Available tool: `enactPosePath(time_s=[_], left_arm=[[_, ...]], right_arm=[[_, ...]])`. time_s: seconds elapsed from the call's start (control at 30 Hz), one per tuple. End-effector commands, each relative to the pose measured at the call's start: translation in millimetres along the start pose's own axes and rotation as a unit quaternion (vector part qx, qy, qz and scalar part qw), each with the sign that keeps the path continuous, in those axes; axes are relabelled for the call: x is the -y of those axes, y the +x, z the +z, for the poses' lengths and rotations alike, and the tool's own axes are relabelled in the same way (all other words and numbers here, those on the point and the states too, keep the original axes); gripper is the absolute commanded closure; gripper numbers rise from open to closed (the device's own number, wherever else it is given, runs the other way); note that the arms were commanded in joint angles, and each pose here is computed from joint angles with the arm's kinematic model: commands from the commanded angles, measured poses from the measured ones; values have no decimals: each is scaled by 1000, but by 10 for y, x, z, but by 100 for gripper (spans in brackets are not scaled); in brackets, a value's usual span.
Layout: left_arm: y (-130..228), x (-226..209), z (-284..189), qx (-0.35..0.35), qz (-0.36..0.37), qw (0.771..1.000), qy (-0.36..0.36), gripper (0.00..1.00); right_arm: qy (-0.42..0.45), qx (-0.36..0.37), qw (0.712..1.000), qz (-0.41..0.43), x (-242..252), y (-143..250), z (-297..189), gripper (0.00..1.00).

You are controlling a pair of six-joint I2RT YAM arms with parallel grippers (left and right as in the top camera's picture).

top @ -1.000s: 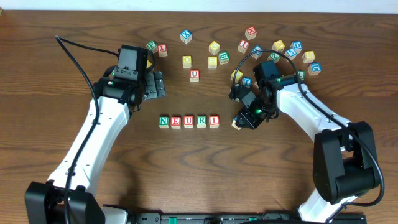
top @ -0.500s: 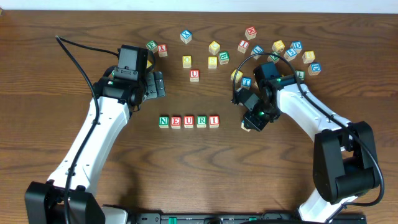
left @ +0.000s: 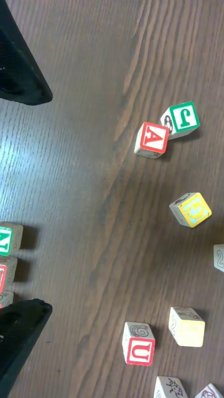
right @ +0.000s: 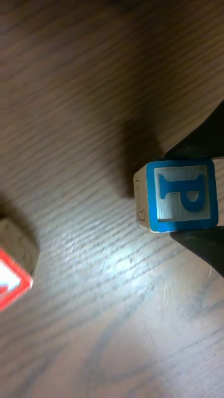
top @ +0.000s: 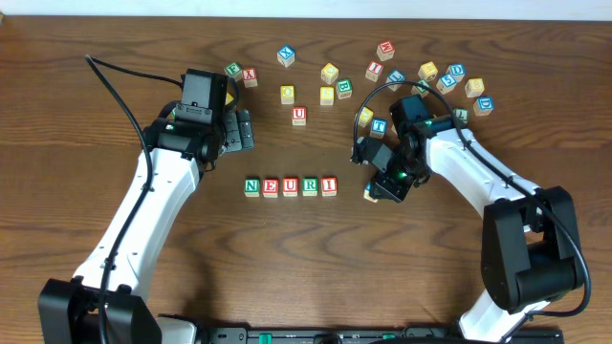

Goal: Spell out NEURIPS

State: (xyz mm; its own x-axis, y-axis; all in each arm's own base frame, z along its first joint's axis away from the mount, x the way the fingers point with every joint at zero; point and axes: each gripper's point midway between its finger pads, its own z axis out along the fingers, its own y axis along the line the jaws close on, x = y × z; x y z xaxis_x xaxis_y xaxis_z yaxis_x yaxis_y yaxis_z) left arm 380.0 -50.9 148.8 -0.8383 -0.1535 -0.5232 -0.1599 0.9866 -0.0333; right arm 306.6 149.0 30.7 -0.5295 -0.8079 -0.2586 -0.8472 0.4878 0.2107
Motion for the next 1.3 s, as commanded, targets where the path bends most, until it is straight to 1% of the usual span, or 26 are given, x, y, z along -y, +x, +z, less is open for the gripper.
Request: enactPosePath(time_s=[0.0,0.07,0.23,0.5,1.27], left_arm=[[-146,16,-126,23,-4,1000,6,2],[-146,16,-126,23,-4,1000,6,2],[-146,16,-126,23,-4,1000,6,2],[-144,16,-125,23,-4,1000,6,2],[-146,16,-126,23,-4,1000,6,2]], right_arm=[[-19,43,997,-60,-96,-146,-95,88],[-22,52,995,-82,-109,-178,-98,84],[-13,65,993,-98,-69,-242,-104,82],[-19,57,989,-132,-109,-176,-66,82],[-13,52,988,-147,-113,-25,140,85]])
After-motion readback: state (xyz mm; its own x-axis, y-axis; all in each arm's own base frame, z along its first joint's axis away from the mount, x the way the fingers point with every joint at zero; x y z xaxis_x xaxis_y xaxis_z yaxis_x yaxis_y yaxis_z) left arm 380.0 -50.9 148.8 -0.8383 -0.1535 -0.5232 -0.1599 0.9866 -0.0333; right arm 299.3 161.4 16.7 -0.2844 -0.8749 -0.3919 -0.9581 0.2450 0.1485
